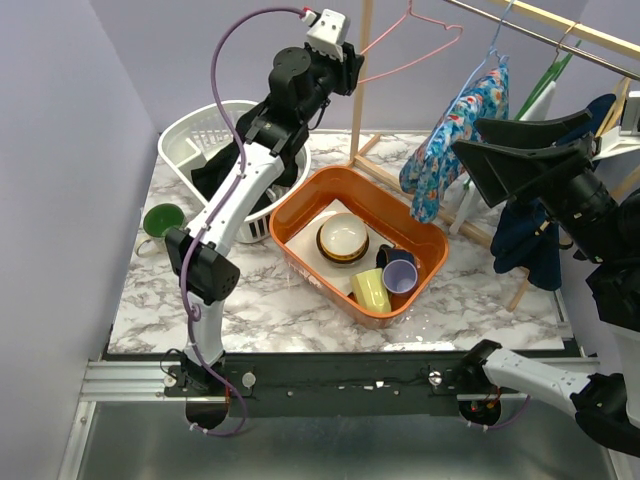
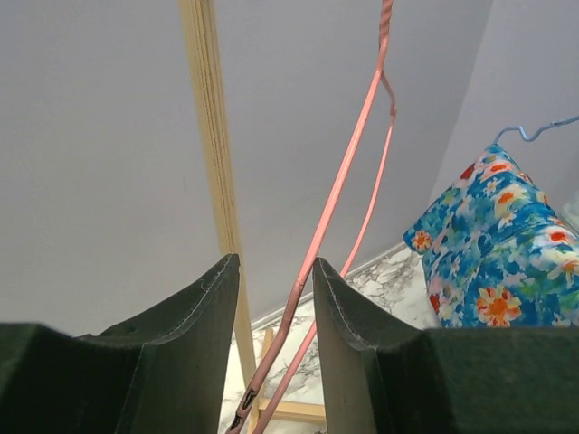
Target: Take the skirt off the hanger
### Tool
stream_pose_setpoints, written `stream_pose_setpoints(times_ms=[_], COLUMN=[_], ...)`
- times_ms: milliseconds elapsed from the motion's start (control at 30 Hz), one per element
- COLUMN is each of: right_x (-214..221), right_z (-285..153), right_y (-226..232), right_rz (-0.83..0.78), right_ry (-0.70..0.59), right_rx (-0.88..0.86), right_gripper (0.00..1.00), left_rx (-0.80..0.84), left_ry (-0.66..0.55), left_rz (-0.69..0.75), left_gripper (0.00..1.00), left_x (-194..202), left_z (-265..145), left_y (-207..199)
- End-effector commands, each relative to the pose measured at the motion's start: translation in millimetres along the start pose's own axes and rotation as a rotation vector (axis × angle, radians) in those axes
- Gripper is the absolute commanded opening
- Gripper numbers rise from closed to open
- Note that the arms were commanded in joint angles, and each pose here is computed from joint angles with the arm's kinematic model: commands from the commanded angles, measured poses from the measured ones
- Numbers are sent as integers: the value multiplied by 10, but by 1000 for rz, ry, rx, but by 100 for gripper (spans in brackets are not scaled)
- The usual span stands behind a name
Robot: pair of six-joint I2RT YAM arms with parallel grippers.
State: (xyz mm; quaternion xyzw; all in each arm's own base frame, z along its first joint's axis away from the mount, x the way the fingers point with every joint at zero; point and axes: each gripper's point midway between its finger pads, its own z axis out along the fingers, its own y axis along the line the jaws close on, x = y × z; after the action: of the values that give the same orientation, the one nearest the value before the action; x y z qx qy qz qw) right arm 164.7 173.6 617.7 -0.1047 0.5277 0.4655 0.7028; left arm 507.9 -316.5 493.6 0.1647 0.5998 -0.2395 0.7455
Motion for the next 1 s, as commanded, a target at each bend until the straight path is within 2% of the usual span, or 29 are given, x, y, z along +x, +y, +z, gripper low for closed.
stream_pose_setpoints(times_ms=[0, 33, 133, 167, 200, 267, 367, 500, 633, 767, 933, 967], right_x=[70, 75, 98, 110, 98, 128, 133, 157, 191, 213, 200, 186], right_z=[-13, -9, 10, 15, 12, 17, -5, -47, -129, -258, -382, -392], right_y=[-76, -81, -89, -104, -123, -182, -310, -512, -658, -769, -829, -824], right_rz=[20, 21, 28, 28, 31, 42, 60, 65, 77, 93, 118, 121], right_ry=[10, 10, 13, 18, 13, 20, 5, -11, -20, -36, -78, -84], right_rx=[36, 38, 38, 45, 58, 89, 161, 267, 349, 414, 449, 447], right_gripper=[99, 99, 99, 99, 99, 99, 99, 97, 95, 93, 91, 91], left_rx=[-18, -19, -37, -36, -31, -26, 4, 65, 195, 310, 308, 348], left_ry=[-32, -26, -29, -22, -35, -29, -22, -29, 1, 35, 98, 112], left_rz=[16, 15, 20, 18, 18, 15, 9, -18, -67, -110, -81, -73], left_gripper=[0, 1, 32, 54, 62, 77, 86, 89, 88, 86, 83, 83], left_x=[-234, -227, -313, -296, -405, -492, -668, -914, -1009, -934, -740, -684], left_z=[-102, -120, -231, -256, -322, -401, -558, -812, -1047, -1241, -1365, -1429], left_y=[-2, -2, 25, 21, 6, -16, -84, -224, -527, -951, -1379, -1635])
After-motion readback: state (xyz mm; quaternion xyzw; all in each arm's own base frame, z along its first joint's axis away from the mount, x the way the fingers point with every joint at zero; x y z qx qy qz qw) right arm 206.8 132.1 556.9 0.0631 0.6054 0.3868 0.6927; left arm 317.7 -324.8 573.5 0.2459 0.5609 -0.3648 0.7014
